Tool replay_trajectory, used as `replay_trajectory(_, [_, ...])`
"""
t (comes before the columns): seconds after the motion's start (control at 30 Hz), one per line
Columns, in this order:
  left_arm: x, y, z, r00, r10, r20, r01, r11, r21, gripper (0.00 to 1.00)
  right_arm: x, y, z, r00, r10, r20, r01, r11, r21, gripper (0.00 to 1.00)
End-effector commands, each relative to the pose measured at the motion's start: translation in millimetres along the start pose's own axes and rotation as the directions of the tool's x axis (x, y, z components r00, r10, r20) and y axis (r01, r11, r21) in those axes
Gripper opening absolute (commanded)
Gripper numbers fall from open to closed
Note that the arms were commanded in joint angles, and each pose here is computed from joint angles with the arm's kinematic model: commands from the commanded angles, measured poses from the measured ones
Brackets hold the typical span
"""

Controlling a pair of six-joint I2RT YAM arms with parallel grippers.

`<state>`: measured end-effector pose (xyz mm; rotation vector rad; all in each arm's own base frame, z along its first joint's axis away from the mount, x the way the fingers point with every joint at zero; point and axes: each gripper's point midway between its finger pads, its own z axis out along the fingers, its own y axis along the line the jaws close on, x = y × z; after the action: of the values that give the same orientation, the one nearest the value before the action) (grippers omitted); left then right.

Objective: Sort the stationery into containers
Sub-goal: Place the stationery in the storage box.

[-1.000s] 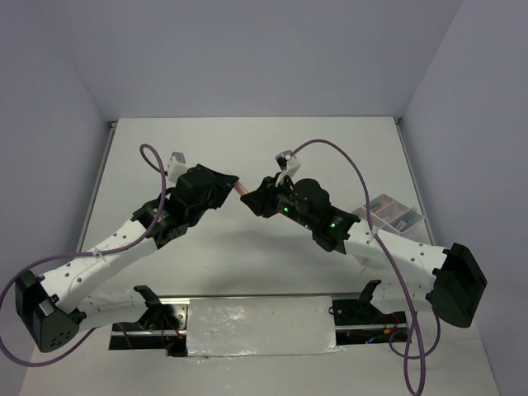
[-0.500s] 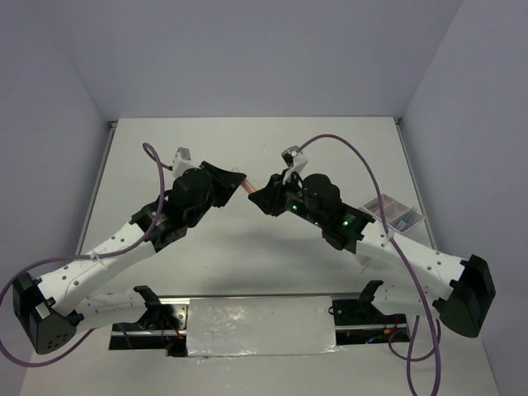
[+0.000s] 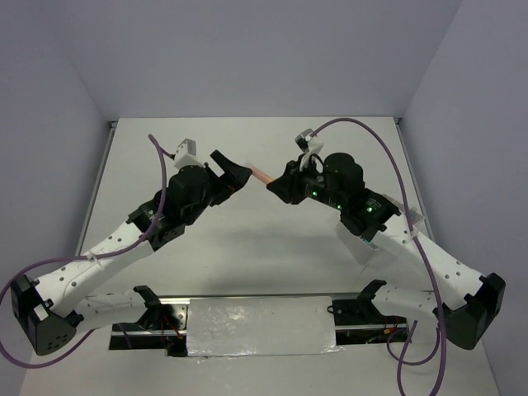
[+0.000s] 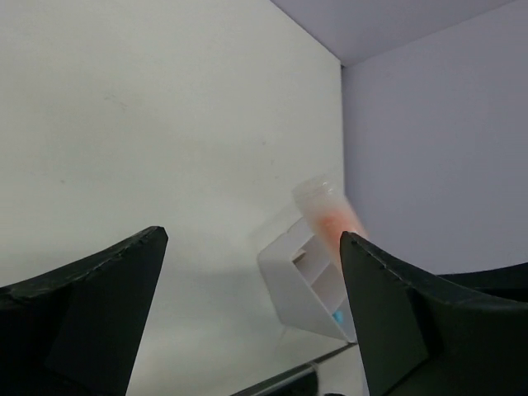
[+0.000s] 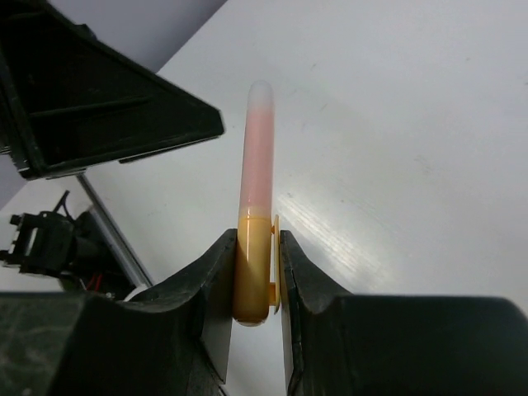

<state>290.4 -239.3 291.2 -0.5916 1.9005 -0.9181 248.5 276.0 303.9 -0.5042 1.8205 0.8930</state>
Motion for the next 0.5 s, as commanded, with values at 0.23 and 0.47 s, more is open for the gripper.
replay_trajectory(0.23, [-29.4,-16.7,-15.9,0.830,0.552,0.082,-0.558,0.824,0.099,0.99,7.8,9.4,-31.0,0.931,-0.289,-0.224,0.247,0.949,-0.196,0.00])
replay_trajectory(0.47, [41.8,-71.0,-53.9,0.616,0.754,0.228,-0.699,0.389,0.600,0.95,31.7,-15.1,-41.2,0.841,-0.329,-0.428,0.292,0.944,-0.152,0.00])
